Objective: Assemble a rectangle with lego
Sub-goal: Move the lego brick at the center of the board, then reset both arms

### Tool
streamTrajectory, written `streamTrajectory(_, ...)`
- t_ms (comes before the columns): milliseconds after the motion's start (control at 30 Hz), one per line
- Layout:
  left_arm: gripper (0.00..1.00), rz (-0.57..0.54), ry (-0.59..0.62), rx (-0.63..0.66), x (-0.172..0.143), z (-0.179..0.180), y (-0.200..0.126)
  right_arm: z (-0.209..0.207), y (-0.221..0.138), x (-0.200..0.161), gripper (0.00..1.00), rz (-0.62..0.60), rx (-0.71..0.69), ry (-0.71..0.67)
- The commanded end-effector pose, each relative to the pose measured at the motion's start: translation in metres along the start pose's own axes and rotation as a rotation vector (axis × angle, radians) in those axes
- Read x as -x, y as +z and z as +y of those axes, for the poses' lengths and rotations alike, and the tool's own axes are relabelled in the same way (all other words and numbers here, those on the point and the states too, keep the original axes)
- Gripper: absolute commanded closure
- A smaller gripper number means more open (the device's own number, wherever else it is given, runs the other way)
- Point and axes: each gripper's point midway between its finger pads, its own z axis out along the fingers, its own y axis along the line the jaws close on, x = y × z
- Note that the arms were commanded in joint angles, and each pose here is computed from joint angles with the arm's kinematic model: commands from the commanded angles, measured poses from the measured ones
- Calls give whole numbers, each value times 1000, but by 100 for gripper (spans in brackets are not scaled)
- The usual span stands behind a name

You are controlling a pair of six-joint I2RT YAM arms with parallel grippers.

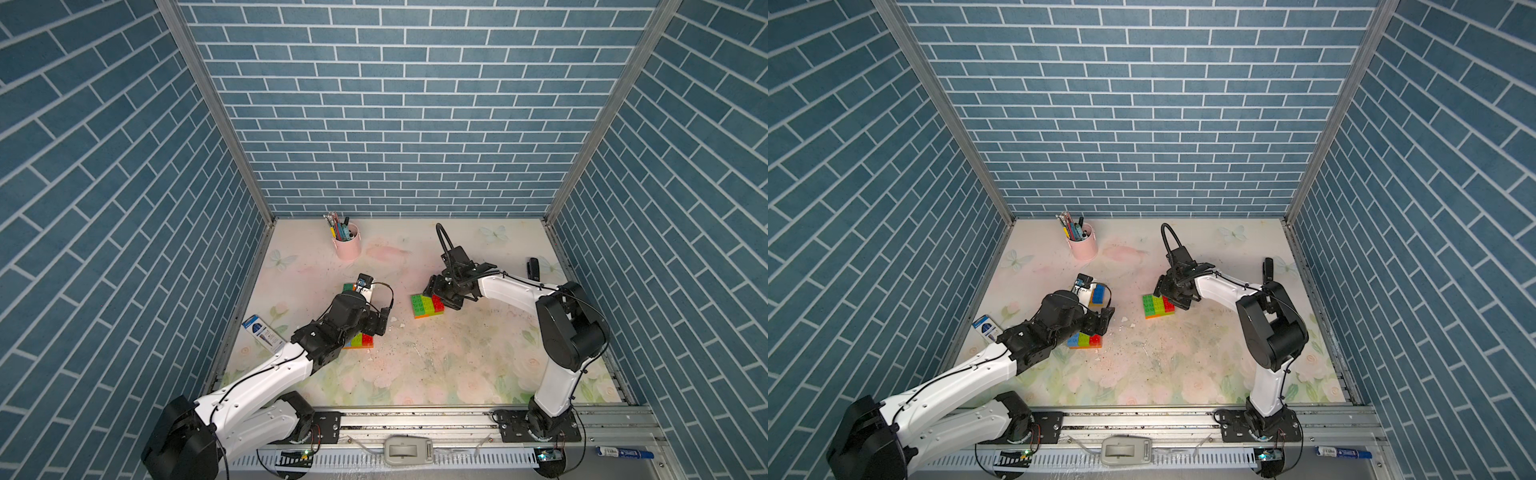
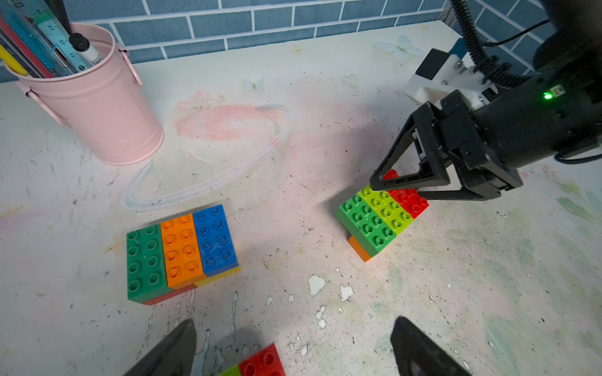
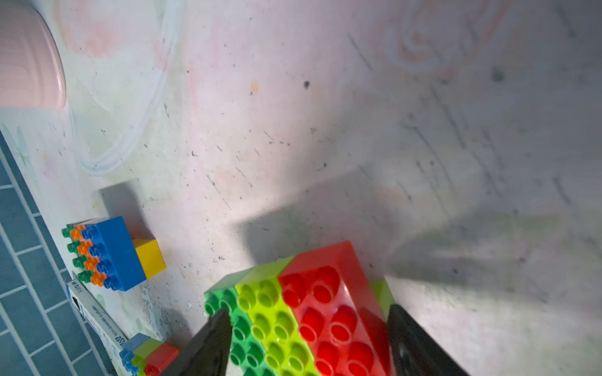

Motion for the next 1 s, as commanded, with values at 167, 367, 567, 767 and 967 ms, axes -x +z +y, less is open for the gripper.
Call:
streamTrajectory(167, 5, 6, 11, 34, -7, 10, -8, 11, 0, -23, 25, 72, 25, -36)
streamTrajectory(367, 5, -3, 2, 28, -5, 9, -8, 21, 4, -37, 25, 94, 45, -45)
streamTrajectory(567, 3, -24, 14, 159, 4, 33, -23, 7, -41, -14, 22, -33, -52, -151)
streamTrajectory(767, 1, -244, 31, 715, 22, 131, -89, -55, -147, 55, 10, -610, -345, -470)
streamTrajectory(967, 1, -264, 52, 968, 14, 185, -102, -151, -220, 105, 2, -1024, -661, -471)
